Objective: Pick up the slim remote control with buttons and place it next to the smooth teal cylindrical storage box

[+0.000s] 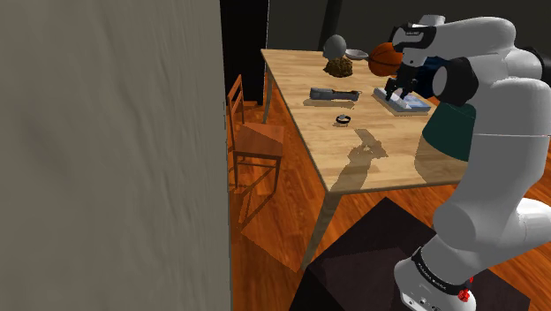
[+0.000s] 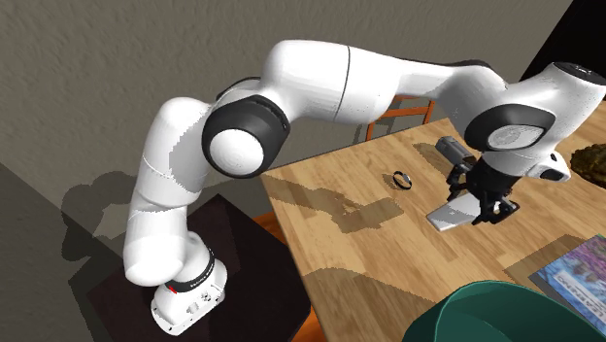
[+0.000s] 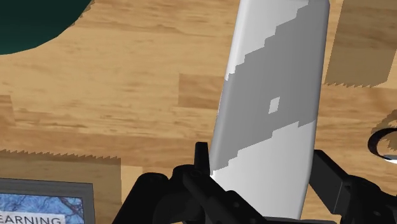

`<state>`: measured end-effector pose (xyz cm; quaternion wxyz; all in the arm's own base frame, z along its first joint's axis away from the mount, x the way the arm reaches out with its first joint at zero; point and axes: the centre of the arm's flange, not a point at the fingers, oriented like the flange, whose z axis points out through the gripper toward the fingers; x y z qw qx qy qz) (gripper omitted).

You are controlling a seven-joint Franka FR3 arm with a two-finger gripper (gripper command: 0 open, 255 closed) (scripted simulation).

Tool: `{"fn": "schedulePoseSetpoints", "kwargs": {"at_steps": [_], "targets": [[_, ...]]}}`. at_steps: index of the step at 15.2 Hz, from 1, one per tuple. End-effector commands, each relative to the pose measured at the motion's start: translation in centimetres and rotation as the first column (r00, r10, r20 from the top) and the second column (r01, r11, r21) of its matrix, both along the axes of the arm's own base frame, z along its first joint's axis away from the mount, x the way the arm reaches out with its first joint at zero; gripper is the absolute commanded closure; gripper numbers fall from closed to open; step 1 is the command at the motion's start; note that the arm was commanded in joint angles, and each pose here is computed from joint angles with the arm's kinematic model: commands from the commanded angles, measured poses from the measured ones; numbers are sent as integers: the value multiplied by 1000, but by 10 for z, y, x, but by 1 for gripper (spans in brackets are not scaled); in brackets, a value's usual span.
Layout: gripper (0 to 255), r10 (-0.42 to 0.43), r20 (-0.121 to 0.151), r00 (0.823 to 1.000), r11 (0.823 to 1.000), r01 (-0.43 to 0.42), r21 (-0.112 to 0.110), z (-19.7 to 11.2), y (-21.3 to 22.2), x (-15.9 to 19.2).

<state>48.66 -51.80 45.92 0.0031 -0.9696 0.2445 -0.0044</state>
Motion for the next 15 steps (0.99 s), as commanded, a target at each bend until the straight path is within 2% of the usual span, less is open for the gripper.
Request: {"fn": "schedulePoseSetpoints", "kwargs": {"at_steps": [1,15], "targets": [[255,0,1,1000,1000,0,-1,-11,0,0],[255,0,1,1000,1000,0,-1,-85,0,0]]}}
